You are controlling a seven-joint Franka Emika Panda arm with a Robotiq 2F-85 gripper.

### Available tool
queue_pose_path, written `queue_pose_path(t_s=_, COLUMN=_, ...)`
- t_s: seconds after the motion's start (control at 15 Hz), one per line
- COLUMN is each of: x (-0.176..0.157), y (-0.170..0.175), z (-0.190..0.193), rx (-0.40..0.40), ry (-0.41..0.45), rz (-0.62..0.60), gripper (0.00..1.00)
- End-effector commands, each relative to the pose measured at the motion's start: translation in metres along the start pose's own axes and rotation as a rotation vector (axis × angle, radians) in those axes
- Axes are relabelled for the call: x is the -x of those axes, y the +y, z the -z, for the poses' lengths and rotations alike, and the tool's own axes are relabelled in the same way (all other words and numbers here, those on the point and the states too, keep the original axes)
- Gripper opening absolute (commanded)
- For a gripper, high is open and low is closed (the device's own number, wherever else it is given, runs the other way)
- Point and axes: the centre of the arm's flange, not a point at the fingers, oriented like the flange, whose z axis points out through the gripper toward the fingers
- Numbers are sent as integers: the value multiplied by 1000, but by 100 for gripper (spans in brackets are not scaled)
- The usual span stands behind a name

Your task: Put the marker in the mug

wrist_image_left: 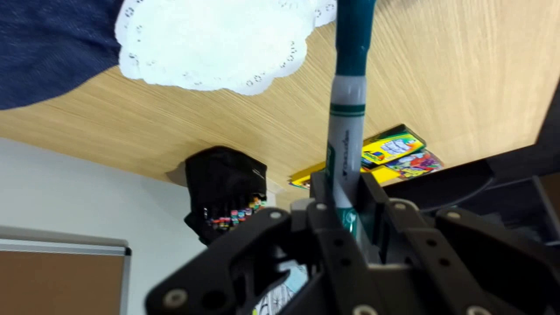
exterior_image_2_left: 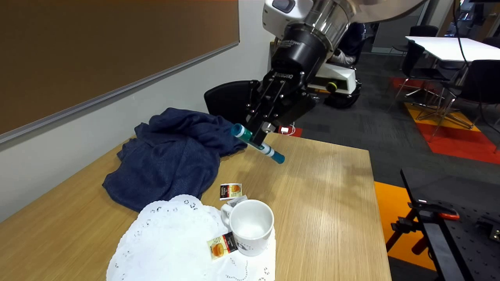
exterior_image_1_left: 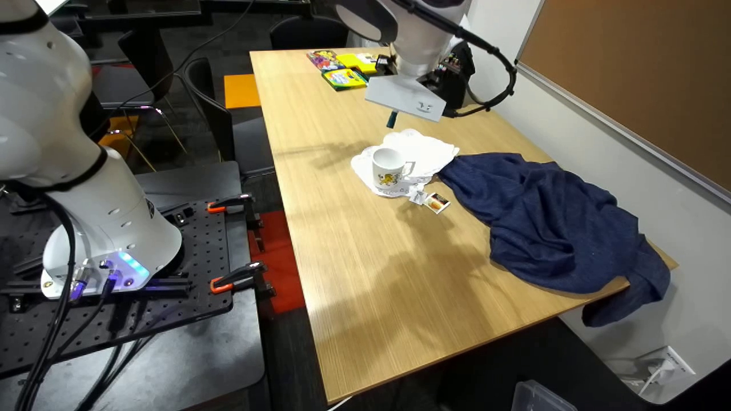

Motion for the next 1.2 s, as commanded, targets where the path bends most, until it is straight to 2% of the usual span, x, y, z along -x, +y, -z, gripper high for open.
queue_pose_path(t_s=0.0, x=18, y=17, z=-4, rx=-159, ry=82, rz=100, gripper=5)
queue_pose_path(t_s=0.2, x=28, y=20, z=-8, rx=-283, ry=125, rz=135, gripper=5)
queue_pose_path(t_s=0.27, x=28, y=6, z=-7, rx=-224, ry=99, rz=107, gripper=21)
queue_pose_path(t_s=0.47, x=34, y=12, z=-11, rx=-259, ry=114, rz=108, gripper=21)
queue_pose_path(t_s=0.53, x=34, y=12, z=-12, rx=-260, ry=114, rz=108, gripper=5)
queue_pose_path(t_s=1.13, x=51, y=22, z=-22, rx=-291, ry=322, rz=306, gripper=5)
